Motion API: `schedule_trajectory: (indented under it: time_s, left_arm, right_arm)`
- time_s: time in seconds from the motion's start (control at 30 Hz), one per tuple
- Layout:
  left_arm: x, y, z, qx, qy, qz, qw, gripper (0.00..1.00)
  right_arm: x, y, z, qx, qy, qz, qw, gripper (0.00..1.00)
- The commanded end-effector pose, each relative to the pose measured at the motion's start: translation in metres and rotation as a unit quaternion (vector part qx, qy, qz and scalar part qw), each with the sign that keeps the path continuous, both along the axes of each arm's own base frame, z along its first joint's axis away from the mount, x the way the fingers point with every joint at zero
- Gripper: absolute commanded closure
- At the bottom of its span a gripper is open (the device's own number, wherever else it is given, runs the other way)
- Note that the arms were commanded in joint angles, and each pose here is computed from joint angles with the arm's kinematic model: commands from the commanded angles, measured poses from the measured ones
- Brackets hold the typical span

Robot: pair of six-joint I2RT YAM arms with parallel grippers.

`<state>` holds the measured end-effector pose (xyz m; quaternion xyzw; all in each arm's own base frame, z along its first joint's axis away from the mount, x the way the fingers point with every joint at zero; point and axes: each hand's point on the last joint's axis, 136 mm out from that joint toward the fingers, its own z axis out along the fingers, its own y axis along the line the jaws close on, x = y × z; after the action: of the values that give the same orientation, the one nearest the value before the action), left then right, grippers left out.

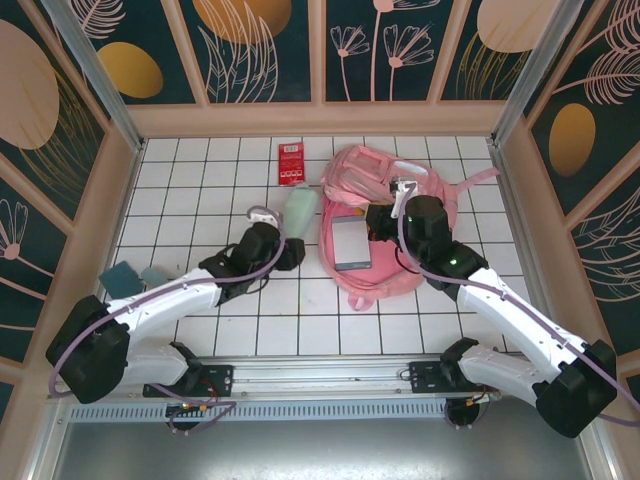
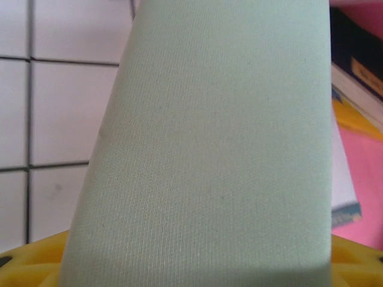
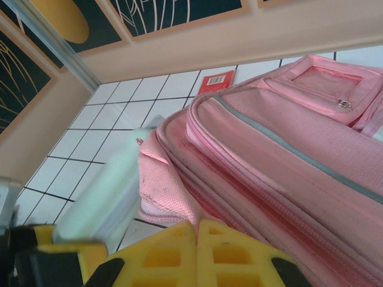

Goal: Pack the student bag

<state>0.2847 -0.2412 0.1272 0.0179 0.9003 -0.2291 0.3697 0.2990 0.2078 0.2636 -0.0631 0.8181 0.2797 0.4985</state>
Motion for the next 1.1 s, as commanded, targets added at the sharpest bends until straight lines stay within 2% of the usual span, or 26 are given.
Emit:
schedule_trajectory:
  time_s: [0.0,0.17,0.33,0.63,0.77,0.93,1.07]
  left_arm:
    - [-0.016,-0.019,-0.01,-0.014,0.024,-0.016,0.999,0.45]
    - [-0.024,-0.058,-0.017,-0.005,0.033,-0.051,0.998,0.44]
    - [-0.012,-0.075,-0.019,-0.006,0.032,-0.05,0.998,0.44]
    - [0.04,-0.094,-0.007,0.041,-0.005,0.013,0.999,0.43]
    - [0.069,-0.088,-0.026,0.083,0.0,0.064,0.995,0.43]
    - [0.091,-0.089,-0.028,0.096,-0.012,0.093,0.991,0.41]
    - [0.102,-0.095,-0.033,0.093,-0.011,0.097,0.991,0.22]
  right_arm:
    - [0.007,0.004,0.054,0.058,-0.06,-0.001,0.997,1.0]
    - [0.004,0.002,0.055,0.058,-0.059,-0.002,0.997,1.0]
    - [0.002,0.0,0.056,0.058,-0.058,-0.002,0.997,1.0]
    - [-0.003,0.0,0.055,0.062,-0.055,0.0,0.997,1.0]
    - [-0.004,0.0,0.053,0.062,-0.052,0.002,0.997,1.0]
    - [-0.006,0.0,0.052,0.06,-0.051,0.002,0.997,1.0]
    - [-0.006,0.0,0.052,0.059,-0.051,0.003,0.997,1.0]
